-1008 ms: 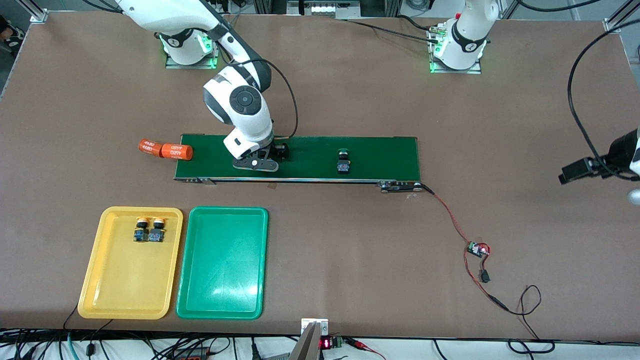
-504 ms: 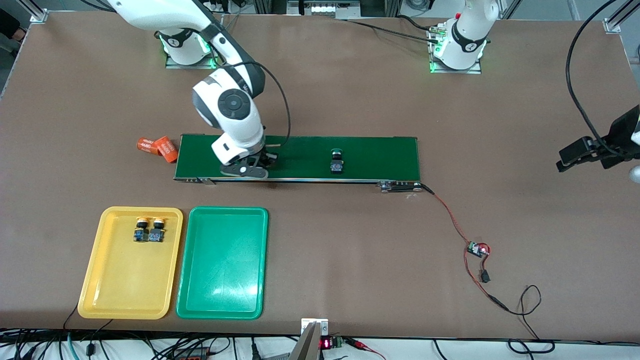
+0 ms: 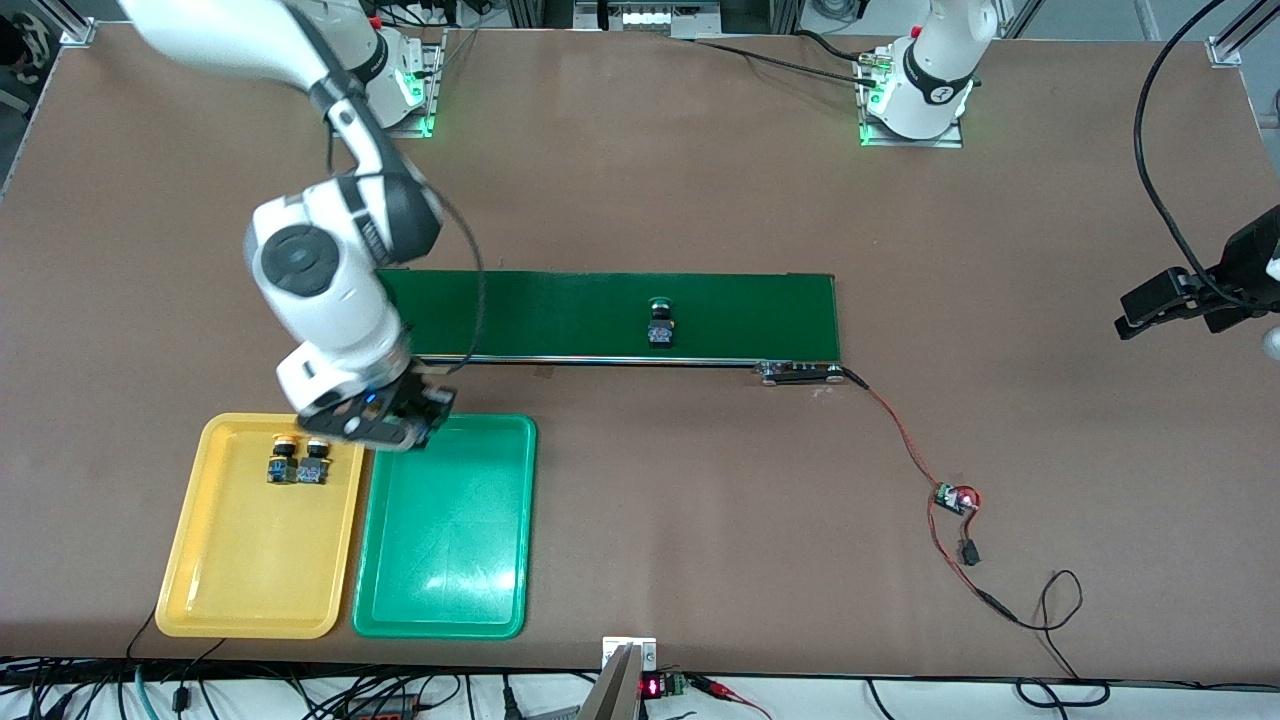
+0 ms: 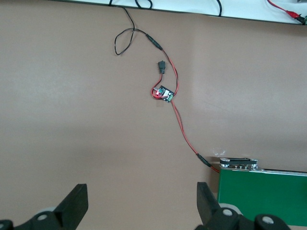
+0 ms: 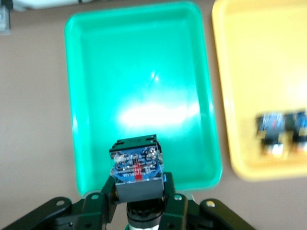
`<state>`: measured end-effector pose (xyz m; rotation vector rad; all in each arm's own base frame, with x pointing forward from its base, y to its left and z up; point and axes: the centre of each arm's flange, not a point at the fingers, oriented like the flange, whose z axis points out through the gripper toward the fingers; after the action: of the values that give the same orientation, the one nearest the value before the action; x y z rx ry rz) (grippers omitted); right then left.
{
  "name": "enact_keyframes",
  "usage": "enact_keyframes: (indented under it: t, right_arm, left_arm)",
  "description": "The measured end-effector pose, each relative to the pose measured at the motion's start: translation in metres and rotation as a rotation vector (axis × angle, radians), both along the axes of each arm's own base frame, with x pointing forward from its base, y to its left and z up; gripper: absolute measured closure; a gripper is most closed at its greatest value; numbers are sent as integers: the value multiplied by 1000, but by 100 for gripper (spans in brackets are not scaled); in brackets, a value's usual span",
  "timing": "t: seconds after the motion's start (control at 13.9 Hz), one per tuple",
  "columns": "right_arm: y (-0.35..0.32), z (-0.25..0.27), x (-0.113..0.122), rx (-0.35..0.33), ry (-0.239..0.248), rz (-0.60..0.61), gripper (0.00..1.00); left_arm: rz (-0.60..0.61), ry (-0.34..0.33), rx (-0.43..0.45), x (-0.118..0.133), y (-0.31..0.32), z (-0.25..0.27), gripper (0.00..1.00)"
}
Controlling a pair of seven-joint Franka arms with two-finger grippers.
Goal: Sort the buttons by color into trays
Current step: 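Drop the green-cap button into the green tray with the right gripper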
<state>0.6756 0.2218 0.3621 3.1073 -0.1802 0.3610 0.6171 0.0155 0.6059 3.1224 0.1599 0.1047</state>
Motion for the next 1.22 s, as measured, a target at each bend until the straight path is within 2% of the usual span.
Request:
enact_keyframes:
  t: [0.14, 0.36, 0.5, 0.72, 0.79, 1.08, 1.15, 1.22]
  right_arm:
    - [-20, -21, 24, 16, -43, 17, 59]
    - [-43, -77, 44, 55, -116, 55, 59]
    - [-48, -115, 49, 80, -148, 65, 59]
    - [-42, -152, 48, 116, -191, 76, 59]
    - [-41, -157, 48, 120, -195, 78, 55]
    - [-39, -152, 47, 119, -203, 90, 19]
    - [-37, -146, 46, 118, -206, 93, 6]
    - [-35, -136, 41, 113, -203, 99, 0]
  left_arm:
    - [-2, 27, 0, -3, -1, -2, 0]
    - [-40, 25, 1, -3, -26, -1, 0]
    - [-57, 23, 9, -3, -40, 0, 0]
    - [-27, 23, 17, -3, -23, -1, 0]
    - [-14, 24, 20, -3, -15, -1, 0]
    - [-3, 25, 22, -3, -7, -1, 0]
    - [-4, 25, 22, -3, -8, -1, 0]
    - [-4, 25, 22, -3, -8, -1, 0]
